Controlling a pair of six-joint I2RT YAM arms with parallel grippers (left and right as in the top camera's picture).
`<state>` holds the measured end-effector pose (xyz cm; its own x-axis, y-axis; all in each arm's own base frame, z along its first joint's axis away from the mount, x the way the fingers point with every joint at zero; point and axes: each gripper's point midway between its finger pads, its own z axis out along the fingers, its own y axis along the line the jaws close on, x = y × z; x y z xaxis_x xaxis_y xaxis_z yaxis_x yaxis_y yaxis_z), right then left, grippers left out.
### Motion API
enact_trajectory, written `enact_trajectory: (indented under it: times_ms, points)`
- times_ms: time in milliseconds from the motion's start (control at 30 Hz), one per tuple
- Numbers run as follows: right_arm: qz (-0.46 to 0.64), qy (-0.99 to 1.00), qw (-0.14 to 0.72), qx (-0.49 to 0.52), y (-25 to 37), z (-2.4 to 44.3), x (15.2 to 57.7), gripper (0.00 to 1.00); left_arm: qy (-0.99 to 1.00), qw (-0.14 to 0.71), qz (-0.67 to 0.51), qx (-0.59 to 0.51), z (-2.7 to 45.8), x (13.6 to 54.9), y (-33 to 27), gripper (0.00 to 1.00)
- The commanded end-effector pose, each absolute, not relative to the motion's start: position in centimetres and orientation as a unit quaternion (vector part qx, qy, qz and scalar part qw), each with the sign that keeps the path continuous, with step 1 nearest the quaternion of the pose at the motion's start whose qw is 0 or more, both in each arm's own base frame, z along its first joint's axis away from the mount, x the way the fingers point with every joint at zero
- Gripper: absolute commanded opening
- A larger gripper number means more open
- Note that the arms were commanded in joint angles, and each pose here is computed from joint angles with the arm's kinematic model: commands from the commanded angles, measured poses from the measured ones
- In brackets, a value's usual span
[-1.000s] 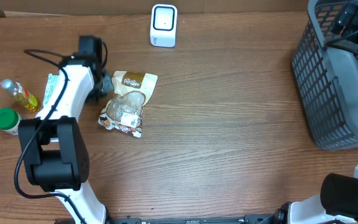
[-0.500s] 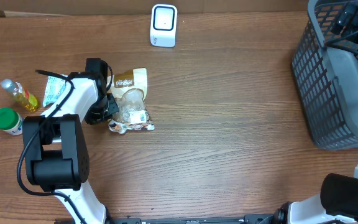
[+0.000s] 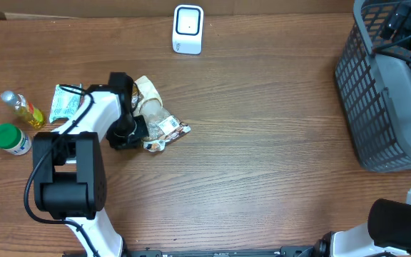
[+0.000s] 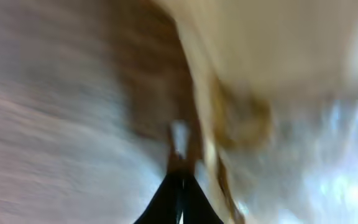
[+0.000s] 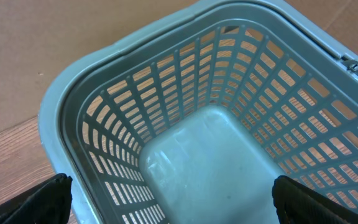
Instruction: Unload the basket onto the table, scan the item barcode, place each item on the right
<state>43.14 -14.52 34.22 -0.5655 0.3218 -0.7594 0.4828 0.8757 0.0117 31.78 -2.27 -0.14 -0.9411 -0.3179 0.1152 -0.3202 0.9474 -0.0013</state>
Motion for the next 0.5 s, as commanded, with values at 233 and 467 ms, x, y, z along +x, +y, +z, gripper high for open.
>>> enact_trajectory:
  times_ms: [233,467]
  points:
    - [-0.103,0.871,0.420,0.233,-14.7,35.4,43.0,1.00,-0.988,0.054,0.027,0.140,4.7,32.6,-2.6,0.05]
    - [-0.103,0.871,0.420,0.233,-14.7,35.5,43.0,1.00,-0.976,-0.030,0.042,0.212,9.1,36.8,-0.2,0.37]
